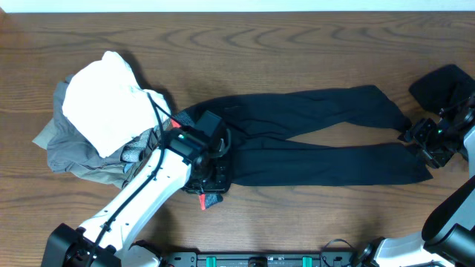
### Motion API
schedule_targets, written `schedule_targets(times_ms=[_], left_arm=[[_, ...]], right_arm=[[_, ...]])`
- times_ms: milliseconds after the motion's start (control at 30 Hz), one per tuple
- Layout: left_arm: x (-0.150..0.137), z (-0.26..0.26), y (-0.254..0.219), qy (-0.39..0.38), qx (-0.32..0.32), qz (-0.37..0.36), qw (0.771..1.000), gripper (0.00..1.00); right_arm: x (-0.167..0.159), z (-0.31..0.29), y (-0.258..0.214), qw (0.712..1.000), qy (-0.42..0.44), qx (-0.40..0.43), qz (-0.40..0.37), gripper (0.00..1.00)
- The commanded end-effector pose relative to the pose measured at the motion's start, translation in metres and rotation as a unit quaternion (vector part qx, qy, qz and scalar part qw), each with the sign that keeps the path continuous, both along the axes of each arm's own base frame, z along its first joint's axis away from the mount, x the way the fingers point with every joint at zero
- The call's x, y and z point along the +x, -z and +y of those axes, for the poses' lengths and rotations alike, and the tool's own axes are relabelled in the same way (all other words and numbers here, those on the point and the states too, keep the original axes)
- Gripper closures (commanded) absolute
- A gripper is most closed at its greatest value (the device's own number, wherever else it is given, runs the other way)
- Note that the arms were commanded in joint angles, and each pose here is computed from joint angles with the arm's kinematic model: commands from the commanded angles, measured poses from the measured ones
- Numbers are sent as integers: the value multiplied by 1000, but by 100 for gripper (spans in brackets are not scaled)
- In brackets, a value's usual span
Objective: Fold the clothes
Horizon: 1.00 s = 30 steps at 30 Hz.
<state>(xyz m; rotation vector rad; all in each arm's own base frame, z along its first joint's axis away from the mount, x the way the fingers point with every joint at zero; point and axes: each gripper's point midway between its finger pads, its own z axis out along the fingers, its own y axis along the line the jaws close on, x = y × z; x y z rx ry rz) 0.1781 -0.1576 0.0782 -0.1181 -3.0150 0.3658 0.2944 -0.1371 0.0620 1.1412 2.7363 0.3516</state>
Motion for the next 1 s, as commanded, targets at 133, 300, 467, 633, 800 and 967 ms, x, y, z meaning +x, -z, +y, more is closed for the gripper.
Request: schedule_targets(times_ms=[133,300,467,633,800,967], left_arm=[[-7,6,3,3,33,2,999,77],[-15,41,5,-20,124,10,992,69],[-19,49,13,-38,144,13,989,48],[-35,44,38,-57,118,42,990,45],[-35,36,62,-50,85,27,995,43],[-28,28,64,-30,62,10,998,65]], right_arm=[[3,4,-1,1000,-10,1,-6,33],[2,3,-1,1000,-10,1,-5,33],[2,3,-1,1000,-10,-1,-3,32],[1,3,-1,1000,-10,0,-2,31],[1,3,-1,1000,-10,0,-2,31],[1,3,-1,1000,-10,0,-2,31]])
